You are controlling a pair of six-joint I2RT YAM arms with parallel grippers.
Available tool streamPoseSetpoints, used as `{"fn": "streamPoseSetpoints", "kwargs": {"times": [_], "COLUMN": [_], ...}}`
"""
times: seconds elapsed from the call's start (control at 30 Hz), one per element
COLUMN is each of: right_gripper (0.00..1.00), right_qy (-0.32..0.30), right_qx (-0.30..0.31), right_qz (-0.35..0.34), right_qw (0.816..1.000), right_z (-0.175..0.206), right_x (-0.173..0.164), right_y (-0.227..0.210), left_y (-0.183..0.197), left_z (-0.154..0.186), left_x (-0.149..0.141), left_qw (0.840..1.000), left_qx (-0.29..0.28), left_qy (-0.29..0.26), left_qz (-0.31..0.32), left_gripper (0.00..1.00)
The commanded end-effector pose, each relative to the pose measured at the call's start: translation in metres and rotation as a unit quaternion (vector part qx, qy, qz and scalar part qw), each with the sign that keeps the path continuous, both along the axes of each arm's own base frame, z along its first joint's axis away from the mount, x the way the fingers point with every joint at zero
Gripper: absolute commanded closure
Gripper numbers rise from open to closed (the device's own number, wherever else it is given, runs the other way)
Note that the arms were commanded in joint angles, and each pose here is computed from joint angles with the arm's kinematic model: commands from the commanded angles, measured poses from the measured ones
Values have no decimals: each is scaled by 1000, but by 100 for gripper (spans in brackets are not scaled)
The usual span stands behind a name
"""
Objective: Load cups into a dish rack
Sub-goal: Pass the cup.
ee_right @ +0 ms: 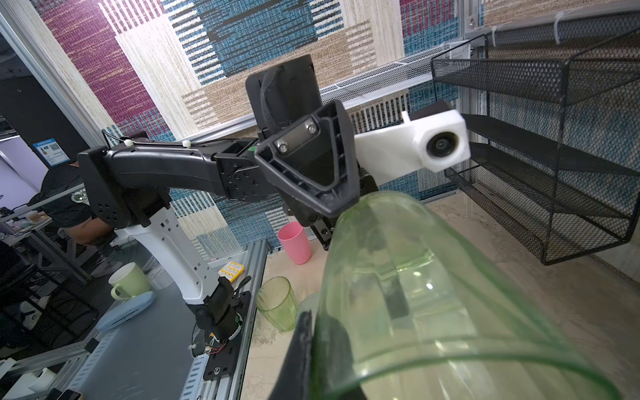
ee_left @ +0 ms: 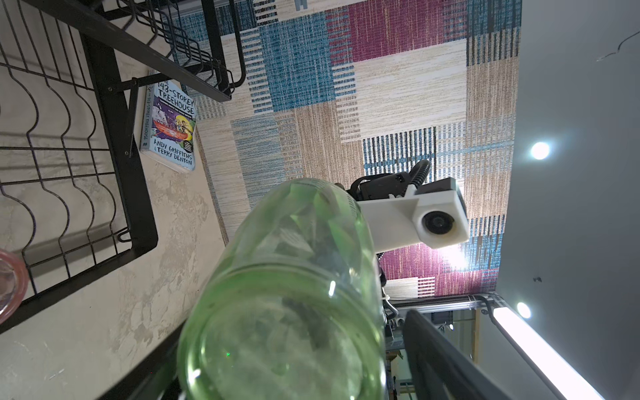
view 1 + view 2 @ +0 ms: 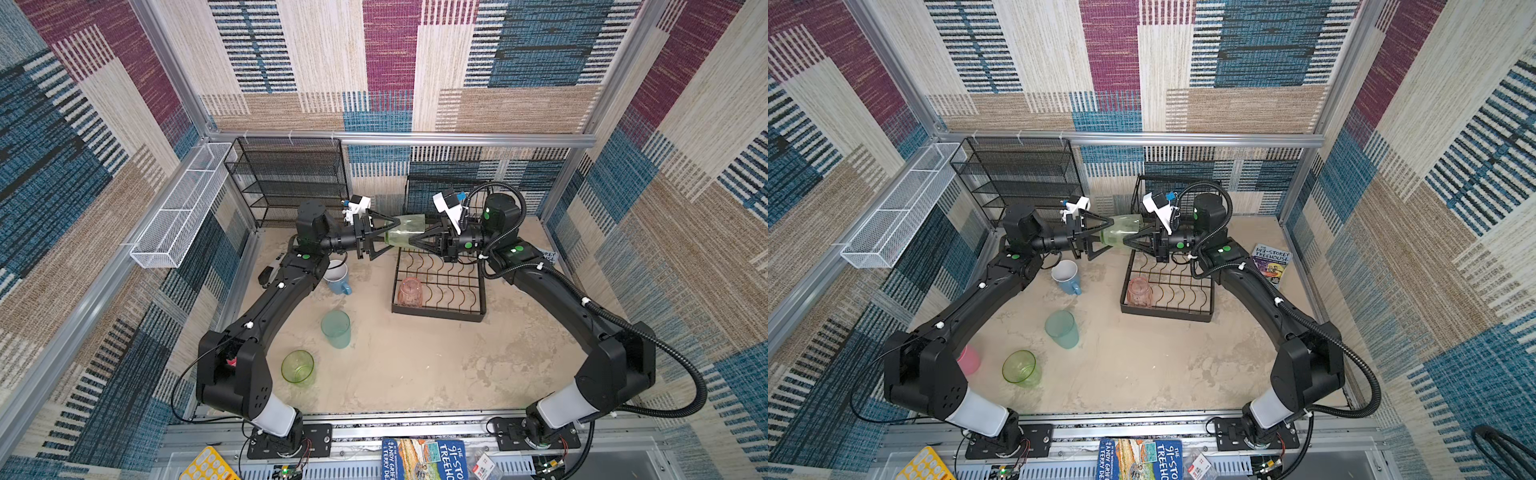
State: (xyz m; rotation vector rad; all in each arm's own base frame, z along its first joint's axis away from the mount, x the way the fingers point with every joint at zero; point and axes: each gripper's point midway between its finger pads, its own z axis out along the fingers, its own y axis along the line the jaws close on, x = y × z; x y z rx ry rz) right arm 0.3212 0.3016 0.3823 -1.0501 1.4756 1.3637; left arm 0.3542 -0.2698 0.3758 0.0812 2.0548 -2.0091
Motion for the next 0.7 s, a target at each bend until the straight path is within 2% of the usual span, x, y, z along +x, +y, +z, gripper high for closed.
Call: {"fn": "streamPoseSetpoints", "kwargs": {"times": [0.0,0.23,0.67], "right_gripper": [100,100,100], "right_qy": [3,-20,-19], "right_qx": [-7,-10,-18], "right_qz": [-2,-2,3], "right_qw": [1000,1000,1000], "right_z": [-2,5,-7], "right_x": [1,-8,-11], "right_y": [1,2,7], "left_y": [-1,-3,-6], "left_z": [0,-9,8], "left_x": [-4,8,15], "left_qw": [999,1000,999], "left_qx": [11,8,-34], "left_qy": [-27,-3,25], "left_qz": [-14,-7,-13], "left_gripper": [11,10,10]}}
